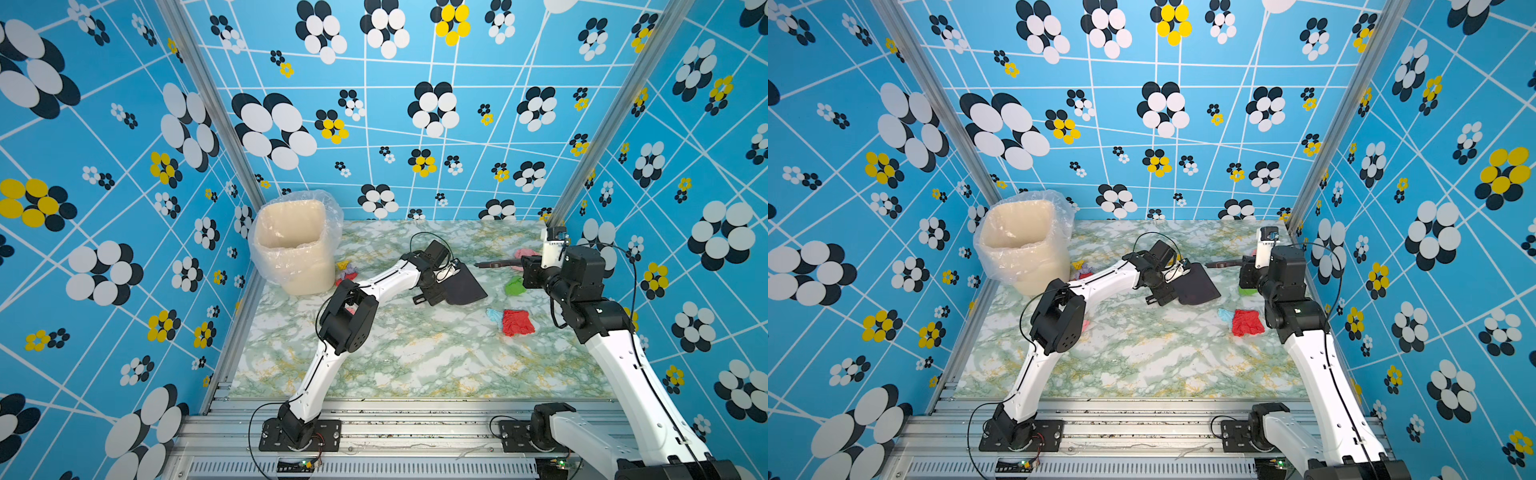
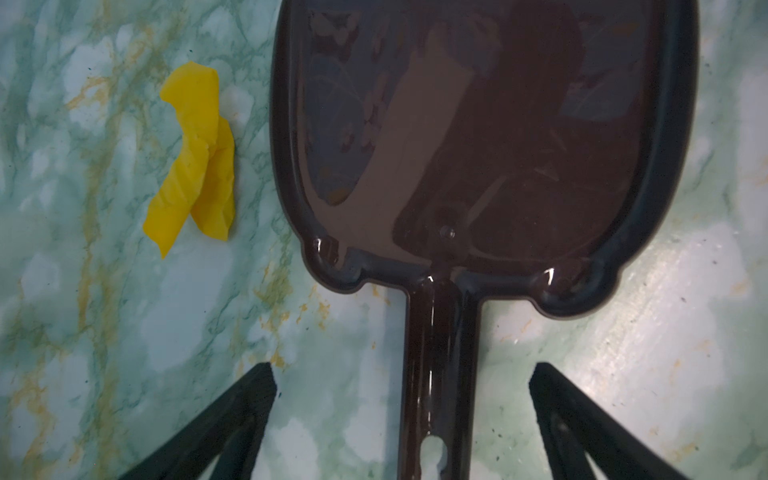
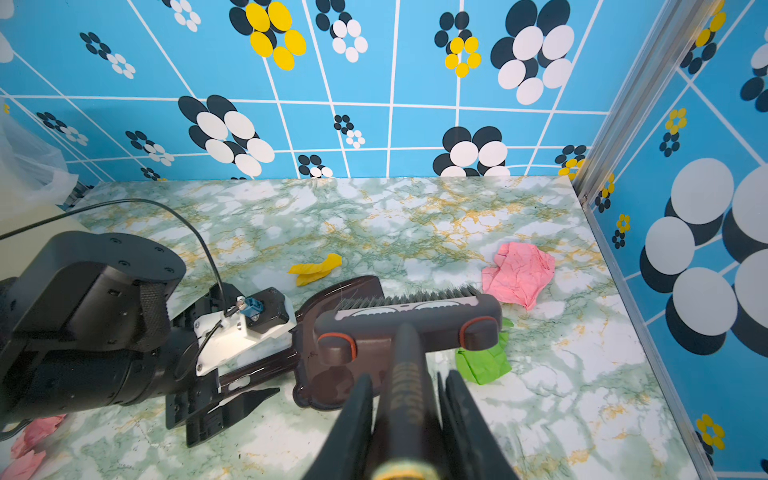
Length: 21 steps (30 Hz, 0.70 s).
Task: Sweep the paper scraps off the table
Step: 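Lower the left gripper and close it on the brown dustpan handle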
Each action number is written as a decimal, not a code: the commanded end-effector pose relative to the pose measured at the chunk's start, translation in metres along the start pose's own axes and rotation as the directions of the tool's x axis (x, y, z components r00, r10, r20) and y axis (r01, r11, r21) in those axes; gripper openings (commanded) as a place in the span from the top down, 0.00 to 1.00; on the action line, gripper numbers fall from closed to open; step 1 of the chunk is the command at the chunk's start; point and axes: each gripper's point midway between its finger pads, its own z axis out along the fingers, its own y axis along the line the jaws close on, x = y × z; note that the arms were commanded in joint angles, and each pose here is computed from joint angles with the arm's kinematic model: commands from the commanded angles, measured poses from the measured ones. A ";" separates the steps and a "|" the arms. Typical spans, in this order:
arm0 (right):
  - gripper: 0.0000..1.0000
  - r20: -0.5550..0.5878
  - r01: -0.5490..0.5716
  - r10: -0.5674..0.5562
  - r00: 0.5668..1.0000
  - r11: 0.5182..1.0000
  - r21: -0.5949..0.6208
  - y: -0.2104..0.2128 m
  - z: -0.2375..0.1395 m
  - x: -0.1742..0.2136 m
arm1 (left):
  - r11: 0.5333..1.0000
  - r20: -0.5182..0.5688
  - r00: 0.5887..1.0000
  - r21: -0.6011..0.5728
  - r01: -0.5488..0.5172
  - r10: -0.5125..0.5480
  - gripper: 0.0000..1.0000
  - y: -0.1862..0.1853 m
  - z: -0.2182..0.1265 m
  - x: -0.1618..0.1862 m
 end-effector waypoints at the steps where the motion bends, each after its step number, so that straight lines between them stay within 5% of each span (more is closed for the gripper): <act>1: 1.00 0.097 -0.023 0.024 0.995 1.000 -0.015 0.001 -0.010 -0.027 | 0.999 -0.021 1.000 0.040 -0.001 0.002 0.01 -0.006 0.007 0.006; 21: 1.00 0.085 -0.026 0.027 0.996 1.000 -0.015 -0.002 -0.014 -0.023 | 0.996 -0.062 0.998 0.089 0.005 0.000 0.06 -0.010 0.023 0.010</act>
